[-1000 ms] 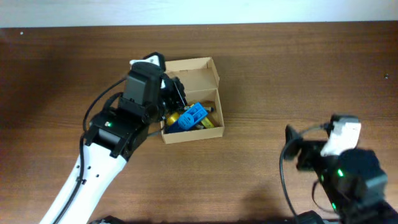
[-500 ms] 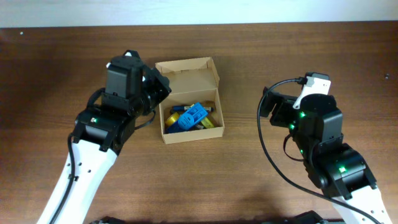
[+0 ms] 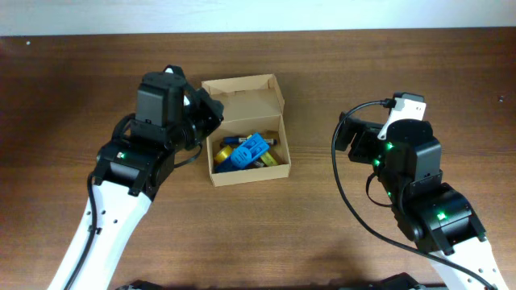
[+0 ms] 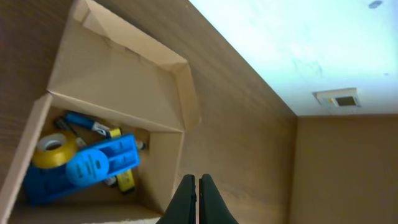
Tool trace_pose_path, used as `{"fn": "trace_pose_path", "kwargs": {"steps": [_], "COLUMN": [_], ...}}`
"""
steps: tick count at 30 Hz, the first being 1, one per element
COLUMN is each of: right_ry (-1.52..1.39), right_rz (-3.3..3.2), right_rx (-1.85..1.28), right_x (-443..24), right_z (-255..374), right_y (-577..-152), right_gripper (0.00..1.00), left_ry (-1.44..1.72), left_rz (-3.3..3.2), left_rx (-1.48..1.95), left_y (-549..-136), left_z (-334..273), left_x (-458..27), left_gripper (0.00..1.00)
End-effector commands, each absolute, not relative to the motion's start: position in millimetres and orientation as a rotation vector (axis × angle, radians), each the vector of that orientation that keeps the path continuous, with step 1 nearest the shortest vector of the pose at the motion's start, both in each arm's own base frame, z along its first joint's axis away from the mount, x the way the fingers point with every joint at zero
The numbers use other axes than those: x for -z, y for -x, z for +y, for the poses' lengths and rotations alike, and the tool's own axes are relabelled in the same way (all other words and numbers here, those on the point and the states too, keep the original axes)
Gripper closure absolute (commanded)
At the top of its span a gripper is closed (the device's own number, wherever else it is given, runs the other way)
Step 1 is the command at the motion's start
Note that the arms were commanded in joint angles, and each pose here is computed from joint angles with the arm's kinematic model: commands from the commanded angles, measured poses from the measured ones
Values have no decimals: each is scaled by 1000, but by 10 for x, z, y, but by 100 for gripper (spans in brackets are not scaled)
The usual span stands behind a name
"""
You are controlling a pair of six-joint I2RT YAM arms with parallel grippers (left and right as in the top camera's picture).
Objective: Pack container
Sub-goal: 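Move the right gripper up beside the box's right side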
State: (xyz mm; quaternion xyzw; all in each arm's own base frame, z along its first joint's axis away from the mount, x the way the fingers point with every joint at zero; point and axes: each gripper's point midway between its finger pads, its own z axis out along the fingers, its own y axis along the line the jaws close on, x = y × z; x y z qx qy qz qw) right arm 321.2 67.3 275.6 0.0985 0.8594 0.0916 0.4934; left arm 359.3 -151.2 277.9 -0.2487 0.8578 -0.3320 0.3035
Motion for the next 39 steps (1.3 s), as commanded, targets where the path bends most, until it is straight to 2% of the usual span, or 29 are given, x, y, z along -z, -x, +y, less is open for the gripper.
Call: {"fn": "trace_pose_path", "kwargs": {"steps": [1,14,22,24,30,31,35,36,38,39], "right_ry": [-253,-181,-16,159,292,296,295,296,295,296], "right_rz": [2105,2150,2173,2210,2244,2248,2238,2232,2221,2217], "right_rx": [-224,-296,-591,-728,-827,-838,-841,-841,-836,-837], "right_x": [-2729,-2671,-2684,-2600,-2478,-2464,-2478,-2489,-2508,-2514], "right_z": [655,797,1292,1566,1758,1775,1783,1786,1784,1785], "right_y": [-3182,-3130,-3124,-3040,-2988,-2990,-3013,-3021,-3040,-3044], "right_gripper": [1,2,3,3,3,6,54,61,84,90], "left_ry": [598,477,473,484,485,485,471,471,471,471], "left_rz": [2292,2335,2351,2366,2369,2370,2370,2370,2369,2369], "left_rx": [1023,1125,1113,1103,1101,1101,1096,1096,1096,1096], "left_y": [-3512,-3395,-3374,-3355,-3352,-3350,-3350,-3350,-3350,-3351], "left_z": [-1685,-1846,-1839,-1827,-1825,-1825,-1825,-1825,-1825,-1825], "left_x": [-2916,-2955,-2922,-2889,-2884,-2882,-2882,-2882,-2882,-2883], "left_gripper": [98,98,98,98,98,98,98,98,98,98]}}
